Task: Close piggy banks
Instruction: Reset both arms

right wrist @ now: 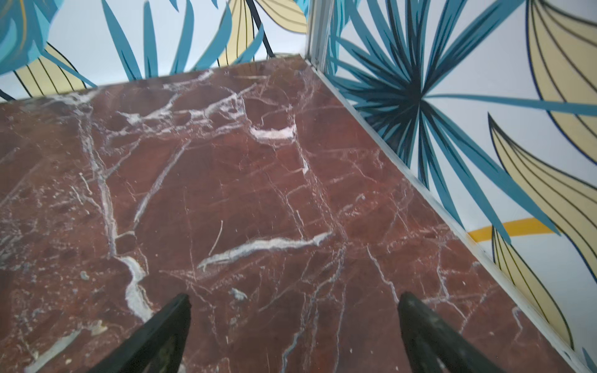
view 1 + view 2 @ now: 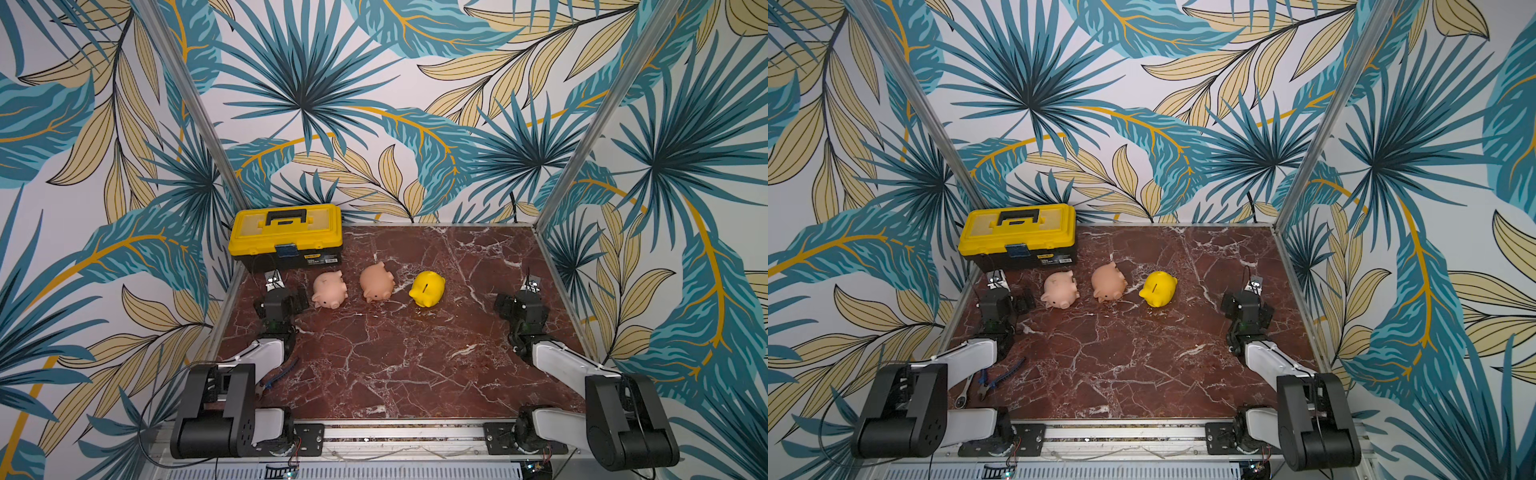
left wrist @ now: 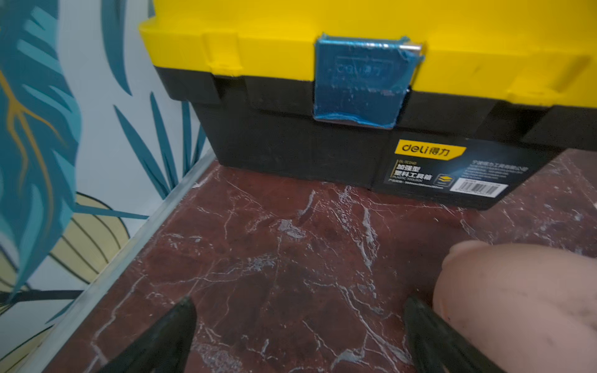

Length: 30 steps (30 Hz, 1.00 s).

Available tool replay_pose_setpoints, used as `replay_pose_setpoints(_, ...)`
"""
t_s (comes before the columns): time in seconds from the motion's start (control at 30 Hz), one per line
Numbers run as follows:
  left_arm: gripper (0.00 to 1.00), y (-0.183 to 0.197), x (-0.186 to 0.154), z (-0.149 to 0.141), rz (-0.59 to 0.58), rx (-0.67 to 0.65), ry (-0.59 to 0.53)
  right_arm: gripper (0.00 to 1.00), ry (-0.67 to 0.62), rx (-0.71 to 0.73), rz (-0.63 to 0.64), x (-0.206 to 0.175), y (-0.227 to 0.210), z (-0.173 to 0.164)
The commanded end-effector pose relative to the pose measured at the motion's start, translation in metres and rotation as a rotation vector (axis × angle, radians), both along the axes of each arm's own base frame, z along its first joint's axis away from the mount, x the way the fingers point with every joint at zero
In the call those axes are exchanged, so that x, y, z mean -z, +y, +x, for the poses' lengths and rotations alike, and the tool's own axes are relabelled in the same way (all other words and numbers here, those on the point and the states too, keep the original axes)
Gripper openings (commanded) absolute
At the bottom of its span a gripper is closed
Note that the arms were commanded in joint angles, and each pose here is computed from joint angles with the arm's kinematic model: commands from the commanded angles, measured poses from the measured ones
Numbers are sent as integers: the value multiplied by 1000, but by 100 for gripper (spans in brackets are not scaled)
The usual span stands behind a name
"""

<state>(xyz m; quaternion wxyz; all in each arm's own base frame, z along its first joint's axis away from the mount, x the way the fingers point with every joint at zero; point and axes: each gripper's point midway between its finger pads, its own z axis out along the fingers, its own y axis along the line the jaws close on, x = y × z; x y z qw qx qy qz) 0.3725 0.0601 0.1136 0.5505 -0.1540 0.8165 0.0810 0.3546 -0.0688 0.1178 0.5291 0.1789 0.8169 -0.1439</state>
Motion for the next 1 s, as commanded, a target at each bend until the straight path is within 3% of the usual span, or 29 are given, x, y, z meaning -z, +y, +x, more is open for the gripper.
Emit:
replay_pose_setpoints(0.0, 100, -13, -23, 15, 1, 114, -151, 99, -123, -36, -27, -21, 2, 13)
replay_pose_setpoints(0.13, 100, -26, -9, 25, 4, 197, -119, 100, -143, -93, 4, -6, 9, 24)
replay_pose_setpoints(0.97, 100, -32, -2, 30, 37, 204, -92, 99, -125, -109, 3, 5, 11, 28)
